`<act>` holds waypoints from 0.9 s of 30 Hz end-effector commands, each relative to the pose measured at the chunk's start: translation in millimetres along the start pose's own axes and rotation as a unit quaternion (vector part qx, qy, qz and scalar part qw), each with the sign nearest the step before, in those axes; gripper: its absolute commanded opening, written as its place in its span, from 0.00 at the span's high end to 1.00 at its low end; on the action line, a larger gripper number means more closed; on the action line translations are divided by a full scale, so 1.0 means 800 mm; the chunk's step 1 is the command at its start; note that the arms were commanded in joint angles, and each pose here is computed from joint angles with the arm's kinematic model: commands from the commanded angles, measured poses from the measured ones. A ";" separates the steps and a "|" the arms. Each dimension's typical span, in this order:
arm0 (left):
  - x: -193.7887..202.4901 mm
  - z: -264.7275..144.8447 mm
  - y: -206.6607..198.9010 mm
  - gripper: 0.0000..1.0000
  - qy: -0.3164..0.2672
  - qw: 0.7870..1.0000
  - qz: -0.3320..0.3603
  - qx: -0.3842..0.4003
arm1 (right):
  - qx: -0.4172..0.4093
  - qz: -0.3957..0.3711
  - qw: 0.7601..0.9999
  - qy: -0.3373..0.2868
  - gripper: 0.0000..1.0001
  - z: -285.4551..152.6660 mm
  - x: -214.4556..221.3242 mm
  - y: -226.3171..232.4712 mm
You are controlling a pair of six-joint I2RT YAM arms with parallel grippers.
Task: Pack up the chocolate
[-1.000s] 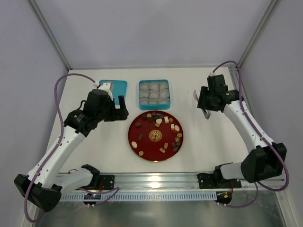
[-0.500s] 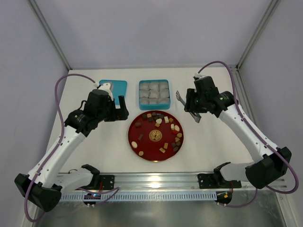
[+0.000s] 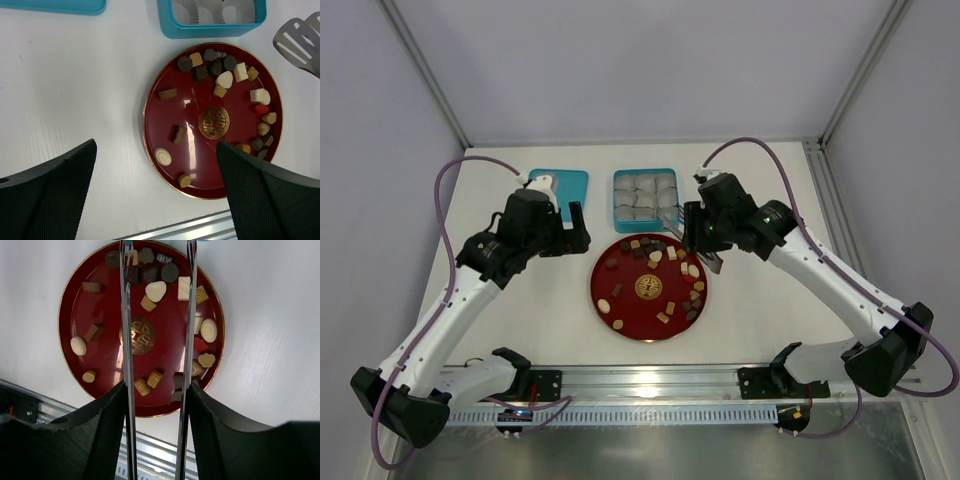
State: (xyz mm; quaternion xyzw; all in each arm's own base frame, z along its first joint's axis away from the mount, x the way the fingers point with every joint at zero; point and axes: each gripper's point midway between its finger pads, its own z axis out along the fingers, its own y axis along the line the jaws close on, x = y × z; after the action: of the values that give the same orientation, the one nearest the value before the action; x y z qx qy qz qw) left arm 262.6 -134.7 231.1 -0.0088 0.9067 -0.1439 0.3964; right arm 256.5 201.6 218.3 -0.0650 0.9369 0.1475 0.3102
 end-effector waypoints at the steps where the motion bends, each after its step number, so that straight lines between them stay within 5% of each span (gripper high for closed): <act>1: -0.018 -0.009 0.001 0.00 -0.020 1.000 -0.007 -0.008 | -0.035 -0.009 0.999 -0.018 0.48 -0.007 -0.013 0.041; 14: -0.020 -0.017 0.005 0.00 -0.023 1.000 -0.009 -0.017 | -0.076 -0.084 0.993 0.044 0.48 0.028 0.041 0.129; 27: -0.017 -0.019 0.006 0.00 -0.022 1.000 -0.010 -0.018 | -0.074 -0.116 0.985 0.100 0.49 0.036 0.115 0.148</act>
State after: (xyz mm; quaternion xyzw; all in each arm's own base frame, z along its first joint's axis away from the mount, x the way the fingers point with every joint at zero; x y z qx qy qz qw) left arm 259.9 -126.8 231.5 -0.0166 0.9109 -0.1254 0.3927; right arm 177.1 315.3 170.3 -0.2182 0.9355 0.1667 0.2223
